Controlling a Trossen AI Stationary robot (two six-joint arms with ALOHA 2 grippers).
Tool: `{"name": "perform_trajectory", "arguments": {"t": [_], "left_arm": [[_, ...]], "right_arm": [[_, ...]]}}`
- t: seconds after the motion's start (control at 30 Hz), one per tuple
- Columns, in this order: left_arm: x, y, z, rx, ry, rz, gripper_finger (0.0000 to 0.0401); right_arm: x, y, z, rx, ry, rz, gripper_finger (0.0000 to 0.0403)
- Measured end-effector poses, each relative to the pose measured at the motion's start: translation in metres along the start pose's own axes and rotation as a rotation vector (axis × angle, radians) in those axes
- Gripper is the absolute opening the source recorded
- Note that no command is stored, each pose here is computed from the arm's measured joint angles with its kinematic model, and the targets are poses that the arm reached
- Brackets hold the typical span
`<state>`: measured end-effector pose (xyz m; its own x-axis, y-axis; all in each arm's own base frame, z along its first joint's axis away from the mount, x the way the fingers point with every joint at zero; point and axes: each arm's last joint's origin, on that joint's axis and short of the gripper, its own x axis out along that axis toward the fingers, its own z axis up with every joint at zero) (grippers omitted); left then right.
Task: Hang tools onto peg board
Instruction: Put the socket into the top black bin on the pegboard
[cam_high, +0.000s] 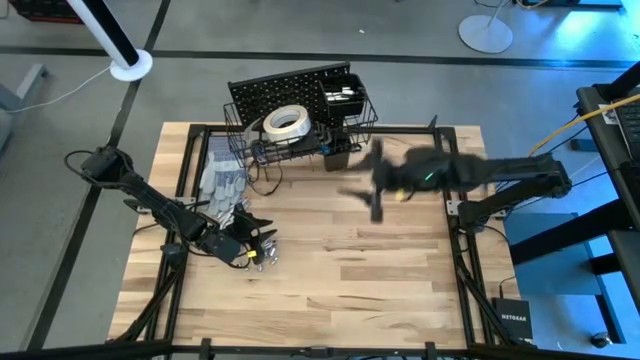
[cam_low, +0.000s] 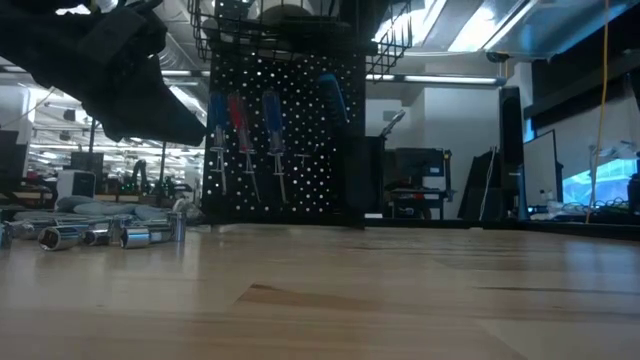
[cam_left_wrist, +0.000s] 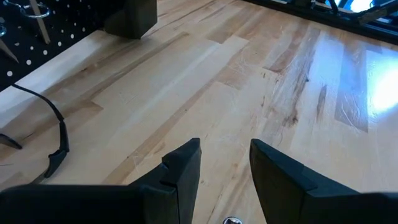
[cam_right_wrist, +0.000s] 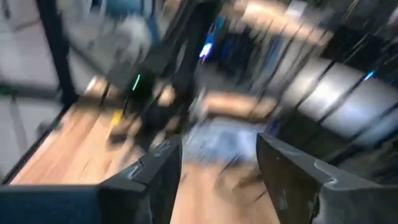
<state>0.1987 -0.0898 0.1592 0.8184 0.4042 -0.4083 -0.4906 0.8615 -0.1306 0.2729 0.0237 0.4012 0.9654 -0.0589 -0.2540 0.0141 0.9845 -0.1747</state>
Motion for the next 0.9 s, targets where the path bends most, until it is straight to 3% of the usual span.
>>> {"name": "perform_trajectory", "arguments": {"t": [0.13,0.37,0.63,0.9], "left_arm": [[0.0,0.002,-0.002,0.013,0.015,0.012,0.0131],[0.0,0.007,-0.007,0.0,0.056,0.05,0.0131],[-0.001,0.011,-0.012,0.003,0.102,0.071,0.0131],[-0.001,0.012,-0.014,0.009,0.128,0.064,0.0131]], "right_arm": [[0.041,0.03,-0.057,0.03,0.116,0.054,0.0211],[0.105,0.064,-0.154,0.058,0.101,0.075,0.0211],[0.164,0.082,-0.207,0.099,0.114,0.104,0.0212],[0.214,0.075,-0.232,0.219,0.159,0.188,0.0212]]}}
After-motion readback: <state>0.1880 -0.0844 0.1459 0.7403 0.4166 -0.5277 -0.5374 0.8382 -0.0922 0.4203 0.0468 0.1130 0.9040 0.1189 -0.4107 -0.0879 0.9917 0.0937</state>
